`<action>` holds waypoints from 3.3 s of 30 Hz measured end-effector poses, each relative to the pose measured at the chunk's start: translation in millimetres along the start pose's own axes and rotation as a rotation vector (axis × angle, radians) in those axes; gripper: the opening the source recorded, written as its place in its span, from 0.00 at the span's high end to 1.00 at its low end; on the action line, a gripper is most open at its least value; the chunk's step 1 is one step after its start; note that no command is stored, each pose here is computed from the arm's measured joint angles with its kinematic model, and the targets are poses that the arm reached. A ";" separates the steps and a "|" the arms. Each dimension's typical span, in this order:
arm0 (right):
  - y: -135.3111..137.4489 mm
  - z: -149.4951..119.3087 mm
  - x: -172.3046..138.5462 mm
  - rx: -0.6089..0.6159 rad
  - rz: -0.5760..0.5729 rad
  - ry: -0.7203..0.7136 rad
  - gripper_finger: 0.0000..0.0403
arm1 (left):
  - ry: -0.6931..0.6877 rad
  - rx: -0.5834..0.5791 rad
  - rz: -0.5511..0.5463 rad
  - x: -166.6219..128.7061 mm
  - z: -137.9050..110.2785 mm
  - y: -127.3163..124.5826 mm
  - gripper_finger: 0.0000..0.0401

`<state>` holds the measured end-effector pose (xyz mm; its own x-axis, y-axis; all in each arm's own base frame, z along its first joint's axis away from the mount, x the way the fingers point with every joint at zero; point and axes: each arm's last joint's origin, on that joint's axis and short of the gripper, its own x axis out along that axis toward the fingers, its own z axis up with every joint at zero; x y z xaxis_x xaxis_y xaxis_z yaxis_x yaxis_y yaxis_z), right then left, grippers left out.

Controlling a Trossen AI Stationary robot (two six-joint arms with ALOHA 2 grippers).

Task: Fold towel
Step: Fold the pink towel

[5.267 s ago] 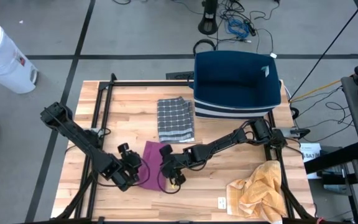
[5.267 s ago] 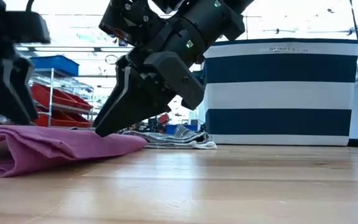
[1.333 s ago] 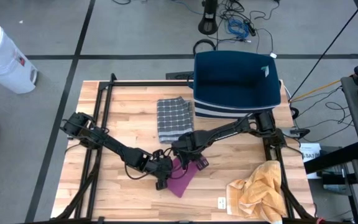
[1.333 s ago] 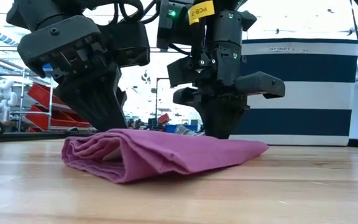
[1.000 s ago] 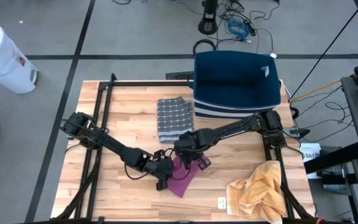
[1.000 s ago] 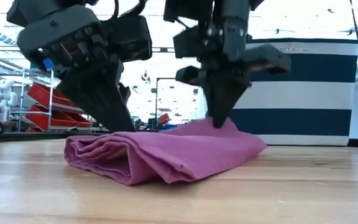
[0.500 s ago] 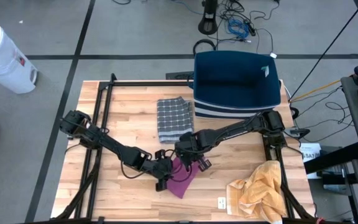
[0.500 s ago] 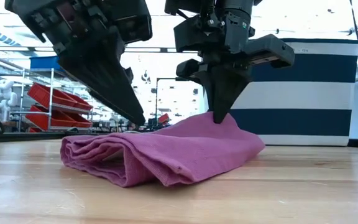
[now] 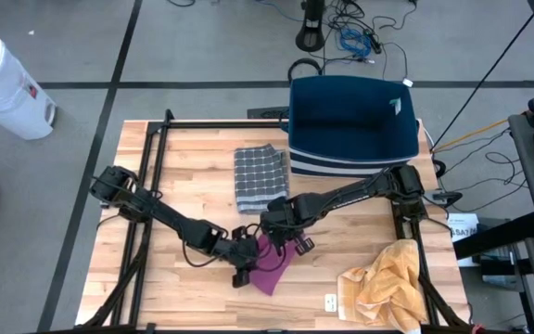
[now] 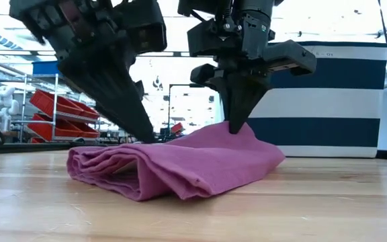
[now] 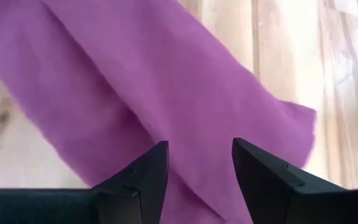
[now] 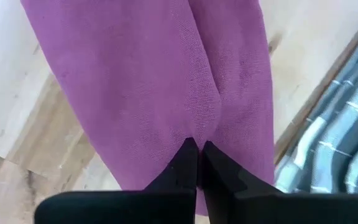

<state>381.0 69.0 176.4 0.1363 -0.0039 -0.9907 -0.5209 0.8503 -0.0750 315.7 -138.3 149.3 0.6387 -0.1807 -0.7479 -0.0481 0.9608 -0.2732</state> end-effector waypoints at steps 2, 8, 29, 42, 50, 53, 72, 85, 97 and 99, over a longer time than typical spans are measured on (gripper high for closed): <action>0.1 0.4 0.0 -0.001 -0.004 -0.002 1.00 | -0.013 -0.005 -0.011 0.0 1.2 -1.3 0.54; 2.2 0.9 0.2 -0.007 -0.005 0.002 1.00 | 0.024 -0.072 0.029 10.7 -3.0 7.8 0.54; 3.8 1.4 0.2 0.001 -0.003 0.002 0.98 | 0.037 0.014 0.011 19.7 -5.6 10.5 0.89; 4.8 -1.7 0.3 0.003 0.010 0.034 0.83 | 0.042 0.047 0.001 19.4 -7.8 6.7 0.99; 4.8 -1.8 0.2 0.004 0.011 0.034 0.74 | 0.045 0.069 -0.006 19.0 -9.8 3.2 1.00; 4.7 -1.1 0.4 -0.003 0.006 0.029 0.75 | 0.044 0.071 -0.004 19.0 -9.9 3.1 1.00; -10.0 -0.5 19.7 -0.032 0.079 -0.007 0.65 | 0.048 0.081 0.003 18.5 -12.8 -0.2 1.00; -18.0 -1.4 24.1 -0.030 0.069 -0.017 0.58 | 0.048 0.082 0.005 18.5 -12.8 0.0 1.00; -23.3 -5.3 31.2 -0.035 0.098 0.002 0.67 | 0.053 0.084 0.008 18.5 -13.3 0.3 1.00; -21.3 -4.8 36.2 -0.037 0.130 0.003 0.72 | 0.053 0.084 0.008 18.5 -13.3 0.3 1.00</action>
<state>393.0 48.2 141.6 0.0631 0.1033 -0.9926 -0.5647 0.8238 0.0498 317.3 -144.1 127.3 0.5967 -0.1815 -0.7817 0.0127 0.9761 -0.2170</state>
